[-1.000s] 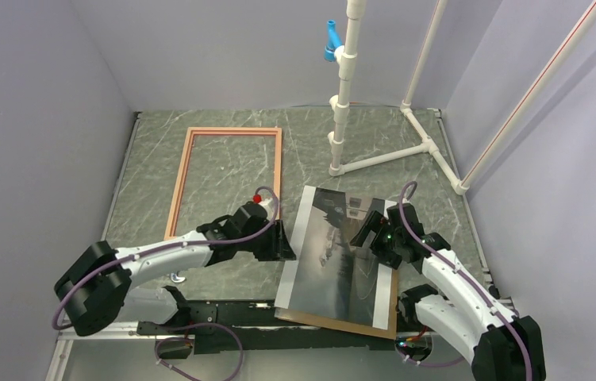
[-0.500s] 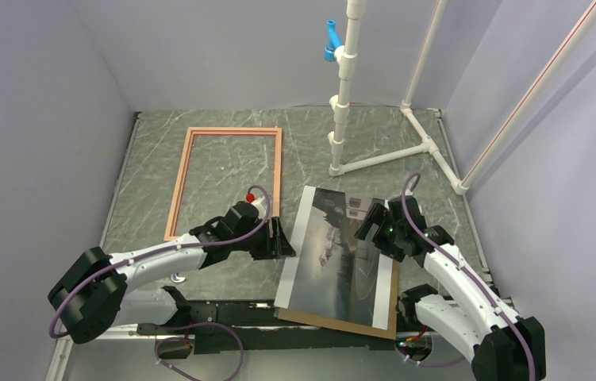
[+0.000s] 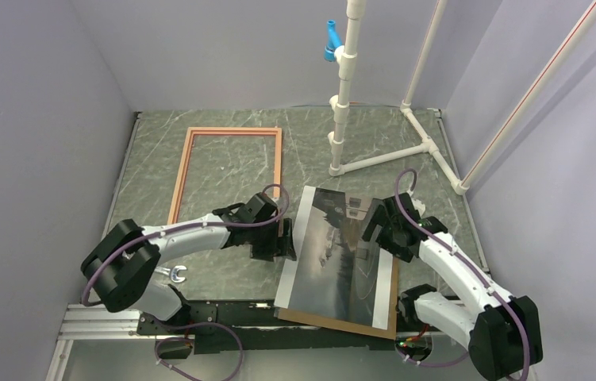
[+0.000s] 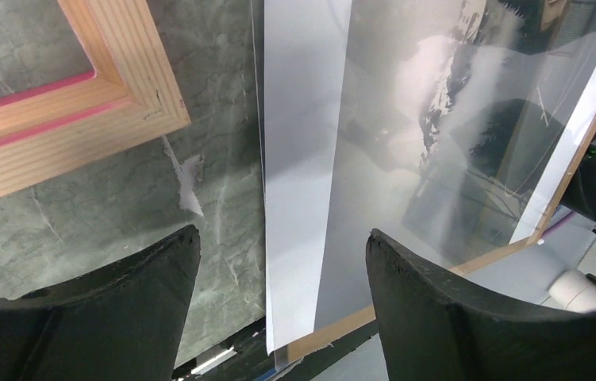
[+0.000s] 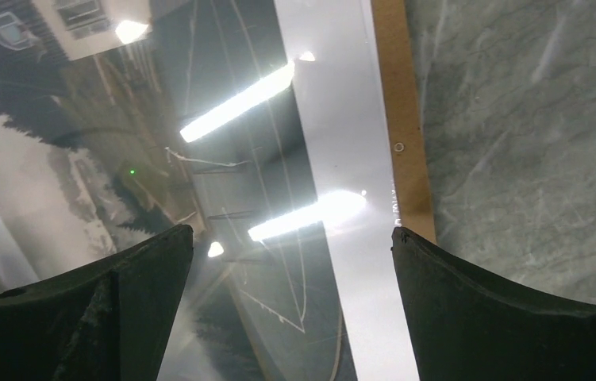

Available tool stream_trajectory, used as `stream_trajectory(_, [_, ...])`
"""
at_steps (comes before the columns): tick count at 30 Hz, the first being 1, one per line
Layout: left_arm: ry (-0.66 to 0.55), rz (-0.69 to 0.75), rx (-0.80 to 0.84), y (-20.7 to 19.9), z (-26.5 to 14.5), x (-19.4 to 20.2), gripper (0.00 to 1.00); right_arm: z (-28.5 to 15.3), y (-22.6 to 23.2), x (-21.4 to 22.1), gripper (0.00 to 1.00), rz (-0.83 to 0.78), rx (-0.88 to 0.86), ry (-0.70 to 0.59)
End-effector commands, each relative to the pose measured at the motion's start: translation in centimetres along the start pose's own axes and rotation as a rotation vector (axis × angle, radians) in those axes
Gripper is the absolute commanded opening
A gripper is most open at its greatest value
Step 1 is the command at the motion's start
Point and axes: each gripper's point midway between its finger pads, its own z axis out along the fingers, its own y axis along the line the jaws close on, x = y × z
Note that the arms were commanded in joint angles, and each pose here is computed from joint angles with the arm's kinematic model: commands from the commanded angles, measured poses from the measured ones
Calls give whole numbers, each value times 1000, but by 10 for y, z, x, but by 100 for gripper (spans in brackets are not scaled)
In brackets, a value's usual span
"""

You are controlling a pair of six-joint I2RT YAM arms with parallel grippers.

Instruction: Put the photo into the frame

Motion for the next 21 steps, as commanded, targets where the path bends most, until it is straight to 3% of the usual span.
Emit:
stream_trajectory(1, [16,50,15,-15,1,-7,80,5,-13,1,98,5,68,-6])
stream_trajectory(8, [43,47,30,-22,12,-5,81,12,-12,22,98,0,49,71])
stream_trajectory(21, [59,64,-6,-21,19,-4,81,11,-28,41,99,-6,135,67])
